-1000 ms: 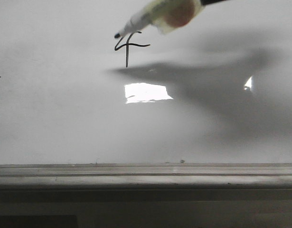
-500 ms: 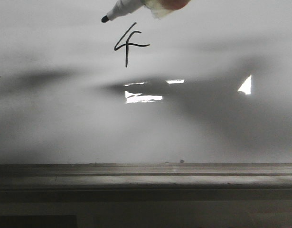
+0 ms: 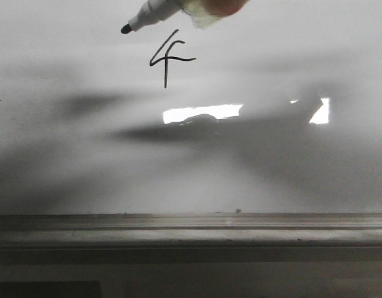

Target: Write number 4 on whiteboard

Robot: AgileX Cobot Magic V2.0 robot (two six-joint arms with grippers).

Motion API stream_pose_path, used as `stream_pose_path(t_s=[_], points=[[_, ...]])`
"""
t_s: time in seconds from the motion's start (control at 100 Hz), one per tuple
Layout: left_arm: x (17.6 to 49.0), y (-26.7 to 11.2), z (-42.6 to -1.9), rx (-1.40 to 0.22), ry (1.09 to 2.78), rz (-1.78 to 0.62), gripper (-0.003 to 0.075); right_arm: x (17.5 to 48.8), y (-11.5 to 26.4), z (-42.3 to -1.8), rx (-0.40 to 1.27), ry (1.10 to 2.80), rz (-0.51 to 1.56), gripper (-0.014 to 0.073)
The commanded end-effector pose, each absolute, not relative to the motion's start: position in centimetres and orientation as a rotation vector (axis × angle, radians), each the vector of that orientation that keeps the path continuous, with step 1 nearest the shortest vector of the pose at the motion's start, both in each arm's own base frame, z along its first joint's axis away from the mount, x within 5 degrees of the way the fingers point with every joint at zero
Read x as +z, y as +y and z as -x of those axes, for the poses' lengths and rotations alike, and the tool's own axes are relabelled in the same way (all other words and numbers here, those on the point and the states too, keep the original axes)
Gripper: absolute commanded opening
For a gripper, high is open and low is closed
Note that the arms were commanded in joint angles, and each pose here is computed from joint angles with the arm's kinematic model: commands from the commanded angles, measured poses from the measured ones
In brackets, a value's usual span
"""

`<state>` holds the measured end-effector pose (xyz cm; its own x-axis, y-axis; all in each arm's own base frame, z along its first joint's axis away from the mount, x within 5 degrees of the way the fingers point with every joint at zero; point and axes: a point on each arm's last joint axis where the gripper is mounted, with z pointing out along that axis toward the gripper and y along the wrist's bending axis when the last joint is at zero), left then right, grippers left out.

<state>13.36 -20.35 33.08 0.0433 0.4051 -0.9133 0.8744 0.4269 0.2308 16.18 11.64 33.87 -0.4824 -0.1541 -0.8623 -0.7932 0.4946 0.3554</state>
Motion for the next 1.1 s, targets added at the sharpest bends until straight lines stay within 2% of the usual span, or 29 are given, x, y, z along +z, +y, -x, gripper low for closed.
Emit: stream_pose_path(t_s=[0.0, 0.08, 0.16, 0.62, 0.7, 0.87, 1.09], points=[[35.13, -20.31, -13.40, -0.531, 1.481, -1.092, 0.0197, 35.47, 11.72, -15.87, 1.045, 1.867, 0.767, -0.0049], [35.07, -20.31, -13.37, -0.529, 1.483, -1.101, 0.0125, 35.54, 11.79, -15.77, 1.065, 1.864, 0.768, -0.0049], [35.01, -20.31, -13.33, -0.530, 1.487, -1.107, 0.0089, 35.54, 11.82, -15.67, 1.075, 1.864, 0.776, -0.0049], [34.77, -20.32, -13.20, -0.522, 1.493, -1.145, 0.0086, 35.54, 11.96, -15.31, 1.112, 1.863, 0.809, -0.0049], [34.64, -20.31, -13.13, -0.519, 1.499, -1.163, 0.0108, 35.53, 11.97, -15.25, 1.117, 1.864, 0.814, -0.0049], [34.55, -20.31, -13.08, -0.505, 1.490, -1.187, 0.0237, 35.52, 12.02, -15.10, 1.125, 1.859, 0.836, -0.0049], [34.45, -20.31, -13.02, -0.506, 1.496, -1.199, 0.0239, 35.51, 12.03, -15.06, 1.128, 1.859, 0.841, -0.0049]])
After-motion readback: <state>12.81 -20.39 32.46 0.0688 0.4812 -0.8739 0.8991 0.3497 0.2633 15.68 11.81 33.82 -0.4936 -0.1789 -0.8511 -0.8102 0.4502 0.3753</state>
